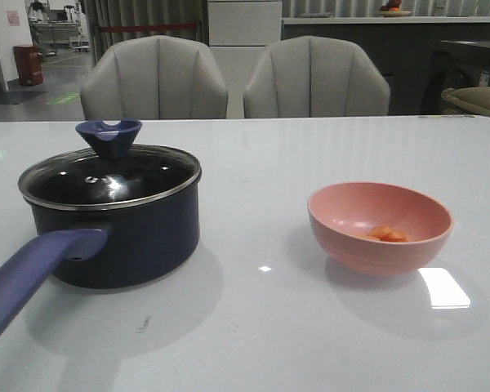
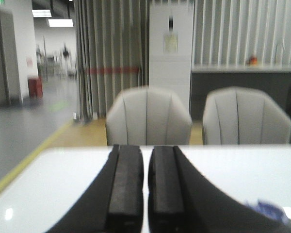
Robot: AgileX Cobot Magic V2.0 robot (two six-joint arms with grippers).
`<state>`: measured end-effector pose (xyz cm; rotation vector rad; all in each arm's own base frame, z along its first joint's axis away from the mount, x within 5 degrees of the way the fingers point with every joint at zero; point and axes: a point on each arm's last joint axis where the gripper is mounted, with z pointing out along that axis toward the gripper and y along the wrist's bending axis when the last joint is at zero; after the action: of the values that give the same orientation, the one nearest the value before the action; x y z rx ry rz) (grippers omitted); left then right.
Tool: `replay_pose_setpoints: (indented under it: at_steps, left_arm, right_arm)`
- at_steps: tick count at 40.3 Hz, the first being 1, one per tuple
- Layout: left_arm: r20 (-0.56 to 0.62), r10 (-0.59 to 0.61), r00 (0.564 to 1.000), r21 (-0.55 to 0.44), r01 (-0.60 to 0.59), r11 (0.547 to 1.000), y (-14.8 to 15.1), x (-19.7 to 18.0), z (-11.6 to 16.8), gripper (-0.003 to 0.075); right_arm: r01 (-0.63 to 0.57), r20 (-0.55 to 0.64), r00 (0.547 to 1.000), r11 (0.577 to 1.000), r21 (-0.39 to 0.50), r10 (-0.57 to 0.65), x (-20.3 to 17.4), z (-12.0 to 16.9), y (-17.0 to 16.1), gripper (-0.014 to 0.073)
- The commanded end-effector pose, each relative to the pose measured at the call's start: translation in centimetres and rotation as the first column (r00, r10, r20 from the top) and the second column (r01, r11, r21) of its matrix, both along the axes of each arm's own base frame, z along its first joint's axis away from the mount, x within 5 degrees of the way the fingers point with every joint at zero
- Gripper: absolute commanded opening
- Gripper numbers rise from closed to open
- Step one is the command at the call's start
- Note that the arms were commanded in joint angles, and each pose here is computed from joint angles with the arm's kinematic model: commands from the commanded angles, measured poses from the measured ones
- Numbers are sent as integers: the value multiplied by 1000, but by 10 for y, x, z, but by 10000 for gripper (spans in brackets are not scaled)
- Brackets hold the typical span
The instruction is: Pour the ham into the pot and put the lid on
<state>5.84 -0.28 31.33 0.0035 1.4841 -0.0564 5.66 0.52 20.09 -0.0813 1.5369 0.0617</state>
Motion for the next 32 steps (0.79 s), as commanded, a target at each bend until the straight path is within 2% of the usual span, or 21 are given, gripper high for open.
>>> replay_pose_setpoints:
  at_steps: [1,18,23,28,32]
  left_arm:
    - [-55,-13,998,-30,11,999,-1,11,16,131]
    - [-145,-8,989,-32,3,999,-1,36,10,132]
    - [-173,-8,985,-32,3,999,-1,42,7,158]
    - [-205,-7,979,-28,2,1000,-1,48,4,281]
    - [-215,-7,977,-28,1,1000,-1,51,3,457]
  right_arm:
    - [9,113,994,1000,-5,-8,-3,11,-1,159]
    - [9,113,994,1000,-5,-8,-3,11,-1,159]
    - [9,113,994,1000,-5,-8,-3,11,-1,159]
    - [9,113,994,1000,-5,-8,-3,11,-1,159]
    - [9,113,994,1000,-5,-8,-3,11,-1,159]
